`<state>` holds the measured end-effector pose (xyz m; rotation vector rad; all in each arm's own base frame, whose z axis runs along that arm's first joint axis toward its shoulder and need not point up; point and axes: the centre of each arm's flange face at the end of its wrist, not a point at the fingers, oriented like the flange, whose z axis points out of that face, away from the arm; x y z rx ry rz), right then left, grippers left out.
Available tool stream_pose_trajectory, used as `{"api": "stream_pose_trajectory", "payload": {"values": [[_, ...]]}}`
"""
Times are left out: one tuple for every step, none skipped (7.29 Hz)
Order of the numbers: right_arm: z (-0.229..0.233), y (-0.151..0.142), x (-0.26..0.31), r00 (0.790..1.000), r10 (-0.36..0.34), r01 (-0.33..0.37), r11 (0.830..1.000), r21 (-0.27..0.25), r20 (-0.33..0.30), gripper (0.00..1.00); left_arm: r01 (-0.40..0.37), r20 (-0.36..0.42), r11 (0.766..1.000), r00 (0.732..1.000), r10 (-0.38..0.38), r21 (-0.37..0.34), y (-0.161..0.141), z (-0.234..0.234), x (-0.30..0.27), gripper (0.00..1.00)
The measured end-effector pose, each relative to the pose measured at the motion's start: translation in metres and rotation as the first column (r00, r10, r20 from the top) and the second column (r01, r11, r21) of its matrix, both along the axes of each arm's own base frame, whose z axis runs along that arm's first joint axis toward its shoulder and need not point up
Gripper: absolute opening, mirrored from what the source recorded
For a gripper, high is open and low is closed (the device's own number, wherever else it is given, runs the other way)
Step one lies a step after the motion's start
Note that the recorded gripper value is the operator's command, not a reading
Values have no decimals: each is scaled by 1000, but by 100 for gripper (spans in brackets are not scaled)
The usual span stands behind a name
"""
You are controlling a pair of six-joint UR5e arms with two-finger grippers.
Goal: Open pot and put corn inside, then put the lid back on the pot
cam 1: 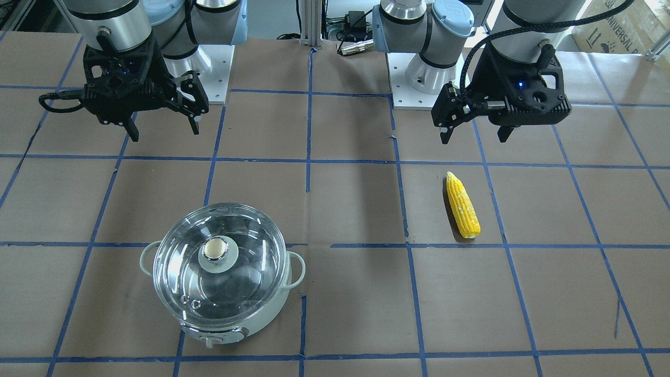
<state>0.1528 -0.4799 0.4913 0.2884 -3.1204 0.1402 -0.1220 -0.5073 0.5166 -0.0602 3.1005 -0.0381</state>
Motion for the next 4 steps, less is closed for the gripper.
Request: {"api": "stream_pose_trajectory", "payload": {"values": [[0,0,0,1000,0,0,1000,0,0,100,-7,-5,1000,1000,7,13,3,2,0,100],[0,0,0,1000,0,0,1000,1,0,100,-12,-14,1000,1000,13,28,6,5,0,100],[0,0,0,1000,0,0,1000,0,1,100,-16,-25,999,1000,17,37,7,6,0,100],[2,-2,1,1000,2,-2,1000,-10,2,100,-18,-33,999,999,19,45,6,4,0,100]]}}
